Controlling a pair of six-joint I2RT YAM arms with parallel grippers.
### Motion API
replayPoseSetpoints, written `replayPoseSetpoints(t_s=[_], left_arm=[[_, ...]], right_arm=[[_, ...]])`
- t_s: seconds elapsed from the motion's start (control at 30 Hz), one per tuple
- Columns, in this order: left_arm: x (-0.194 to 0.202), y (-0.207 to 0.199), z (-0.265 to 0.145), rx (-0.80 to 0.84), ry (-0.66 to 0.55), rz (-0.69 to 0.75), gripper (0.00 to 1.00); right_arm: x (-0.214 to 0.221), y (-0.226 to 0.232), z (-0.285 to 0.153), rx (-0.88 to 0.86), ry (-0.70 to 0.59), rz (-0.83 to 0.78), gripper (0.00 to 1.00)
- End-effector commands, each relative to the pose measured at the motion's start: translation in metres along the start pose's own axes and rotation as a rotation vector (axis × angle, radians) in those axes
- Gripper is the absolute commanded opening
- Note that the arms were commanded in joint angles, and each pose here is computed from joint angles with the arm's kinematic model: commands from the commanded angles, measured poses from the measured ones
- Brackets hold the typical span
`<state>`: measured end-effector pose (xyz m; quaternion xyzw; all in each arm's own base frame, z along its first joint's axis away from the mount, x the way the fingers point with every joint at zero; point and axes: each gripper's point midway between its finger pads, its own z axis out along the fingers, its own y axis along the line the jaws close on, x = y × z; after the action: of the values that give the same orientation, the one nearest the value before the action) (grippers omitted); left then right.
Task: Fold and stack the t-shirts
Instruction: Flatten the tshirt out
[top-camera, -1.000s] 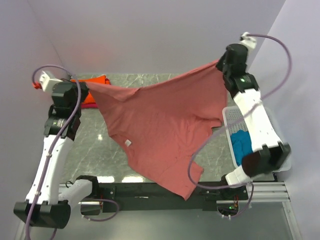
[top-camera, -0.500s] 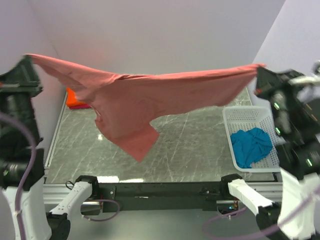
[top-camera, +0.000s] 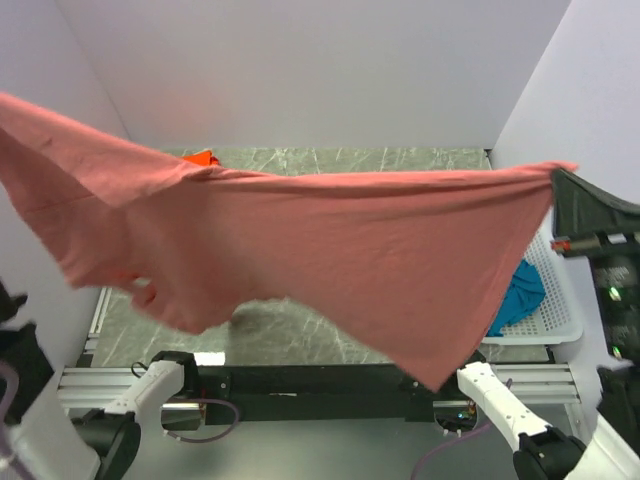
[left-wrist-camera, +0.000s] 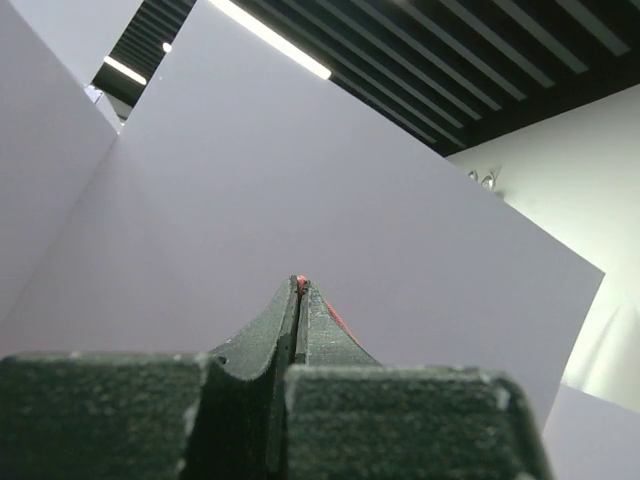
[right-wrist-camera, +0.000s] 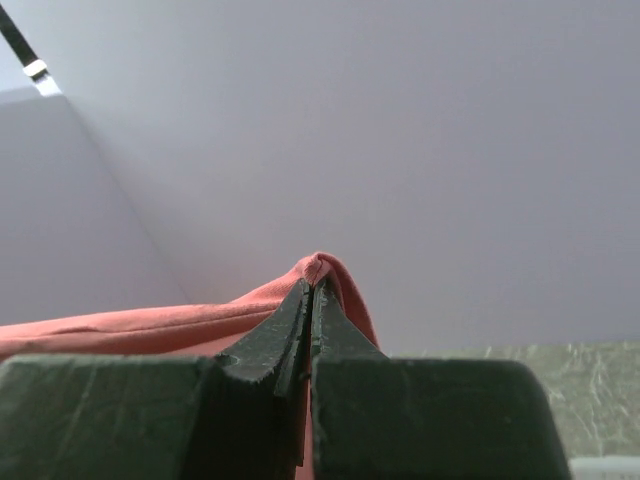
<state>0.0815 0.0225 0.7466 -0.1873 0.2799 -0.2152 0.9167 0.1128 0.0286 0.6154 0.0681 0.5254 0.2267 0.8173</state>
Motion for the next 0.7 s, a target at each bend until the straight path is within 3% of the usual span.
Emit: replayPoseSetpoints(t_s=[0.0,0.13,0.2,0.3,0.33,0.47,0.57,0.6,0.63,0.67], left_arm=[[0.080,0.025,0.049,-0.040,0.118,0.093,0.01],[0.177,0.072,0.077,-0.117,0.248,0.171,0.01],[0.252,0.107,0.080,-0.153,0.368,0.213,0.01],[0.352,0.159,0.074,-0.207,0.529,0.274,0.01],[0.376,0.172,0.069,-0.216,0.569,0.286,0.01],[0.510,0.258,0.022,-0.313,0.770,0.354,0.01],[0.601,0.317,-0.041,-0.361,0.963,0.387,0.01],[0.616,0.327,-0.048,-0.370,0.988,0.386,0.01],[0.633,0.337,-0.060,-0.383,1.019,0.383,0.01],[0.660,0.358,-0.086,-0.409,1.081,0.391,0.01]], right_arm=[[0.042,-0.018,0.043,0.062,0.114,-0.027,0.00],[0.098,-0.045,0.087,0.150,0.214,-0.035,0.00],[0.124,-0.063,0.102,0.214,0.249,-0.040,0.00],[0.184,-0.094,0.132,0.305,0.335,-0.045,0.00],[0.225,-0.110,0.141,0.336,0.414,-0.058,0.00],[0.327,-0.149,0.167,0.393,0.582,-0.048,0.00],[0.408,-0.186,0.183,0.454,0.735,-0.021,0.00],[0.418,-0.191,0.195,0.453,0.749,-0.008,0.00],[0.464,-0.210,0.195,0.472,0.850,0.007,0.00],[0.481,-0.217,0.198,0.475,0.886,0.014,0.00]])
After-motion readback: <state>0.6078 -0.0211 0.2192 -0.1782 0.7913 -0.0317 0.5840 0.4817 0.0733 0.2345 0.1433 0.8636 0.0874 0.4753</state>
